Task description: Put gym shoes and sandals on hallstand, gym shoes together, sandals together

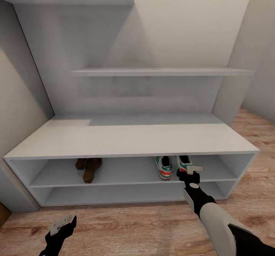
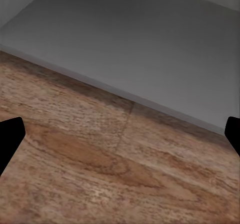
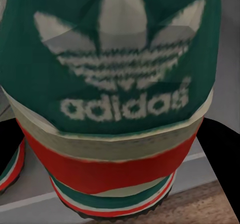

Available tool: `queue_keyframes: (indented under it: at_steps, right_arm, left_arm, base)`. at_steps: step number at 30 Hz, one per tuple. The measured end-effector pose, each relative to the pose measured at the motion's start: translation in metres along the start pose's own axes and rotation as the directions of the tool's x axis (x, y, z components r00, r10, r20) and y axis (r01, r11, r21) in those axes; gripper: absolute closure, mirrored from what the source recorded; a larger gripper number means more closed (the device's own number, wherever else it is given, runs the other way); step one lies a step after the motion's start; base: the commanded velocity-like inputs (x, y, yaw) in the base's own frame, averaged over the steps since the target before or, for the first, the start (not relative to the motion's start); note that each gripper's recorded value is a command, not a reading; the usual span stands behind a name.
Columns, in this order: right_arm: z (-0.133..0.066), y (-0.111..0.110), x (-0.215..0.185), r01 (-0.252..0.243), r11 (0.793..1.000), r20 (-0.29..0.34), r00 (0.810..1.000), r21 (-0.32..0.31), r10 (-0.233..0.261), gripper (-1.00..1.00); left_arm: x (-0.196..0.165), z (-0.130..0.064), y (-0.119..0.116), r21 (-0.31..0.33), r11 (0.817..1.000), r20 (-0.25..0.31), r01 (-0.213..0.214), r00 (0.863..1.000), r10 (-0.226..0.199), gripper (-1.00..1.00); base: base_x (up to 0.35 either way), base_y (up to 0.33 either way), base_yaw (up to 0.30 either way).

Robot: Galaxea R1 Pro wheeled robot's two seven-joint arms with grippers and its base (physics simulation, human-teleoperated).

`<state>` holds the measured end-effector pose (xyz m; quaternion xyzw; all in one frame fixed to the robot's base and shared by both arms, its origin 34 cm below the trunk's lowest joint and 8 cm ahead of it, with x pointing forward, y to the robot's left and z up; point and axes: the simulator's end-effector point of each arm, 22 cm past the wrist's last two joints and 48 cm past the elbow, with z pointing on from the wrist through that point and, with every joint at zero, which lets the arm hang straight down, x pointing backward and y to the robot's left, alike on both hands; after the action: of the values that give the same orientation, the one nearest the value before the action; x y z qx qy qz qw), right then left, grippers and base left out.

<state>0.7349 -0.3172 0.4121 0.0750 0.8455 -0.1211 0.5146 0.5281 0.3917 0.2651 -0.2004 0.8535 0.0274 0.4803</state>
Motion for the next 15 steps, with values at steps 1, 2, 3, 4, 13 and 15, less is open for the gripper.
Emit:
queue_keyframes:
  at_steps: [1,2,3,4,13,15]
  right_arm:
    - [0.0000,0.0000,0.0000,0.000,1.000,0.000,1.000,0.000,0.000,1.00]
    - [0.0000,0.0000,0.0000,0.000,1.000,0.000,1.000,0.000,0.000,1.00]
    - [0.0000,0.0001,0.0000,0.000,1.000,0.000,1.000,0.000,0.000,1.00]
    - [0.0000,0.0003,0.0000,0.000,1.000,0.000,1.000,-0.001,0.000,1.00]
    - [-0.0001,0.0006,0.0000,0.000,1.000,0.000,1.000,-0.001,0.000,1.00]
    - [-0.0001,0.0005,0.0000,0.000,1.000,0.000,1.000,-0.001,0.000,1.00]
  left_arm:
    - [-0.0001,0.0000,0.0003,0.000,1.000,0.000,0.000,1.000,0.000,-1.00]
    - [-0.0001,0.0000,0.0002,0.000,1.000,0.000,0.000,1.000,0.000,-1.00]
    - [0.0000,0.0000,0.0000,0.000,1.000,0.000,0.000,1.000,0.000,-1.00]
    - [0.0000,0.0000,0.0001,0.000,1.000,0.000,0.000,1.000,0.000,-1.00]
    - [-0.0001,0.0000,0.0002,0.000,1.000,0.000,0.000,1.000,0.000,-1.00]
    - [0.0000,0.0000,0.0001,0.000,1.000,0.000,0.000,1.000,0.000,-1.00]
  base:
    - [0.000,0.000,0.000]
    - [0.000,0.000,0.000]
    - [0.025,0.000,0.000]
    - [0.058,0.000,0.000]
    - [0.103,0.000,0.000]
    - [0.023,0.000,0.000]
